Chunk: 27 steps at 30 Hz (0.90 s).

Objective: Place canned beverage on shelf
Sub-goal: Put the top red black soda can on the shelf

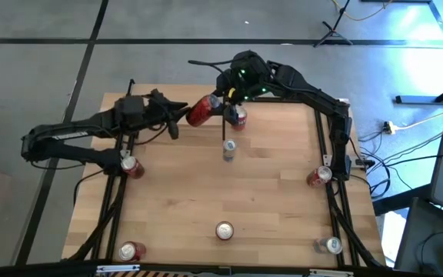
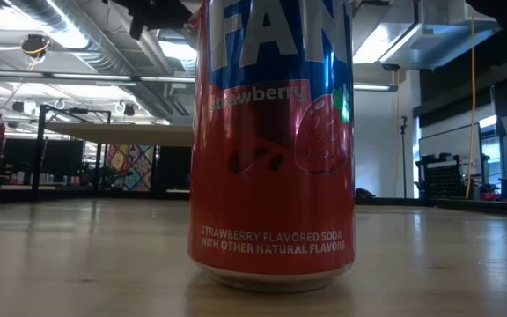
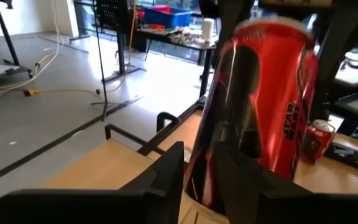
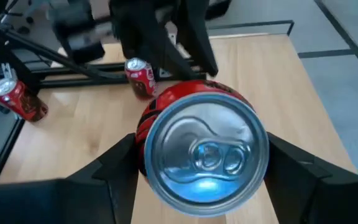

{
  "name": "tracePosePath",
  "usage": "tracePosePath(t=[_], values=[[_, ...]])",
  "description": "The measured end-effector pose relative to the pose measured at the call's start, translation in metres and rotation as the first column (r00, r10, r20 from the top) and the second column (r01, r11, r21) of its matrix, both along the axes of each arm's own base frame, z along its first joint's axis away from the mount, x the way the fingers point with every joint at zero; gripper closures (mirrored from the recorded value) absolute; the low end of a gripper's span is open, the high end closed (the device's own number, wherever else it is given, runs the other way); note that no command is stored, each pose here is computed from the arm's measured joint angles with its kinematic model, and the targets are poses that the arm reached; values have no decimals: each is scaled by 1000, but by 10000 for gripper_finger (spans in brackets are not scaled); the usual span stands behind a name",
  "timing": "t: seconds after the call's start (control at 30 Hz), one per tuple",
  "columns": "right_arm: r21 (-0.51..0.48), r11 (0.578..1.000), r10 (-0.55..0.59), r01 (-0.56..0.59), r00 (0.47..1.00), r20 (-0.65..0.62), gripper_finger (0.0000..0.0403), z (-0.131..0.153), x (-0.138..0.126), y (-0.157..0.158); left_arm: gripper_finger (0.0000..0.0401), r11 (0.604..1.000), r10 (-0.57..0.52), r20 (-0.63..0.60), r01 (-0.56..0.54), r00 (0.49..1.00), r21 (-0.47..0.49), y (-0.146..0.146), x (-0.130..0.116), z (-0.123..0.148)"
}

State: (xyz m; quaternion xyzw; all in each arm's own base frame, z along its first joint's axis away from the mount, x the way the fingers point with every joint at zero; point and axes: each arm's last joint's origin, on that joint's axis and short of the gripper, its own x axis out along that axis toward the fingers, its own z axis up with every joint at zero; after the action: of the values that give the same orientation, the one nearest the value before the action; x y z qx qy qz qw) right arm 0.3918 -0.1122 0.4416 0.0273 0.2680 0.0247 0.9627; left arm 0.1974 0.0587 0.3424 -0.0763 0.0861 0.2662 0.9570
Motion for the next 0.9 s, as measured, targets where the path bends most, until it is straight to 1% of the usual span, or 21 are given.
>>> tracePosePath(t=[0.17, 0.27, 0.4, 0.5, 0.67, 0.73, 0.9], values=[[-25, 1000, -18, 19, 998, 54, 149, 5, 3, -2, 312, 1000, -4, -42, 3, 999, -26, 3, 11, -10], [-37, 999, -16, 19, 997, 76, 152, 5, 6, -3, 312, 1000, -6, -34, 5, 999, -24, 3, 16, -11], [-77, 996, -43, 48, 997, 68, 152, 2, 8, -7, 312, 1000, 13, -33, -14, 999, -8, 4, 15, -10], [-106, 992, -55, 62, 996, 67, 153, 2, 7, -12, 312, 1000, 15, -12, -16, 1000, -3, 1, 5, -4], [-200, 969, -141, 148, 989, 48, 153, -2, 2, -35, 312, 1000, 19, 7, -19, 1000, -6, -5, -20, 6], [-198, 968, -149, 152, 988, 33, 153, -7, -1, -46, 312, 1000, 22, 21, -22, 1000, -3, -7, -29, 10], [-172, 981, -91, 90, 996, 1, 153, -32, 0, -69, 312, 1000, 21, 58, -22, 998, 4, -11, -42, 16]])
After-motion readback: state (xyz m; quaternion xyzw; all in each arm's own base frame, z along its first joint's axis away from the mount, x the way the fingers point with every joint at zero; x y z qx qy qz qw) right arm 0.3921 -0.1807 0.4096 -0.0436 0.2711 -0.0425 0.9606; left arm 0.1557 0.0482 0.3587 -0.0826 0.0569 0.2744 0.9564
